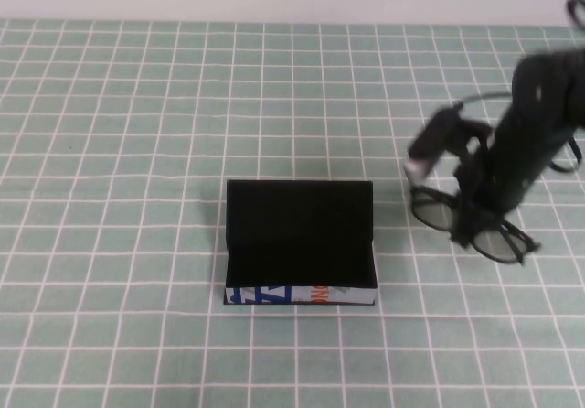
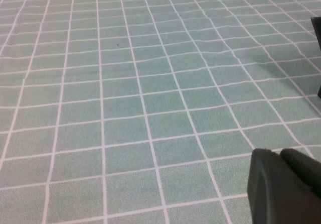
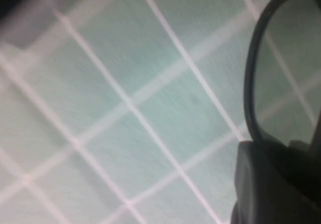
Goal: Return glasses to glasses case
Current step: Pick up the glasses from the table, then place the glasses in the glasses case
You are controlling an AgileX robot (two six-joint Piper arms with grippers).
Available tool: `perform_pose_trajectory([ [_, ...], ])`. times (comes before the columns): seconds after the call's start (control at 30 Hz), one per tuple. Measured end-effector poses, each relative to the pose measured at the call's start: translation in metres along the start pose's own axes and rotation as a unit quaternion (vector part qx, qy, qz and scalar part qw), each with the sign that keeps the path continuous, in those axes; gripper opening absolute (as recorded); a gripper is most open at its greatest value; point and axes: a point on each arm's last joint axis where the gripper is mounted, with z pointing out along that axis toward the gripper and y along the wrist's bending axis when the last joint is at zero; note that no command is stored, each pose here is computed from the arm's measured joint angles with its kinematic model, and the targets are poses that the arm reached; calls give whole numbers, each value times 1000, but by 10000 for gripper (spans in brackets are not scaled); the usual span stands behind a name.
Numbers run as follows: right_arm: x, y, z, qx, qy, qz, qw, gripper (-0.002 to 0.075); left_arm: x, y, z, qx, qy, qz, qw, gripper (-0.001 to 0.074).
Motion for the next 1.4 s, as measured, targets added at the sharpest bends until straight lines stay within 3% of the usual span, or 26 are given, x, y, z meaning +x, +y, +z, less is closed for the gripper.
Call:
perform_pose_trajectory([
  [0.27,-47,15,-60,-80,-95,-52,991,75,0,0,0,0,0,0,1000,-2],
  [0.4,-74,42,-77,-95,-135,-92,982,75,0,0,0,0,0,0,1000,-2],
  [0.57,-94,82,-73,-125,-136,-151,971,75,0,0,0,0,0,0,1000,-2],
  [0.73,-107,101,-40,-155,-106,-174,967,75,0,0,0,0,0,0,1000,-2],
  [1.0,-113,112,-1,-173,-67,-208,960,75,0,0,0,0,0,0,1000,-2],
  [1.4,-112,108,6,-154,-51,-235,958,75,0,0,0,0,0,0,1000,-2],
])
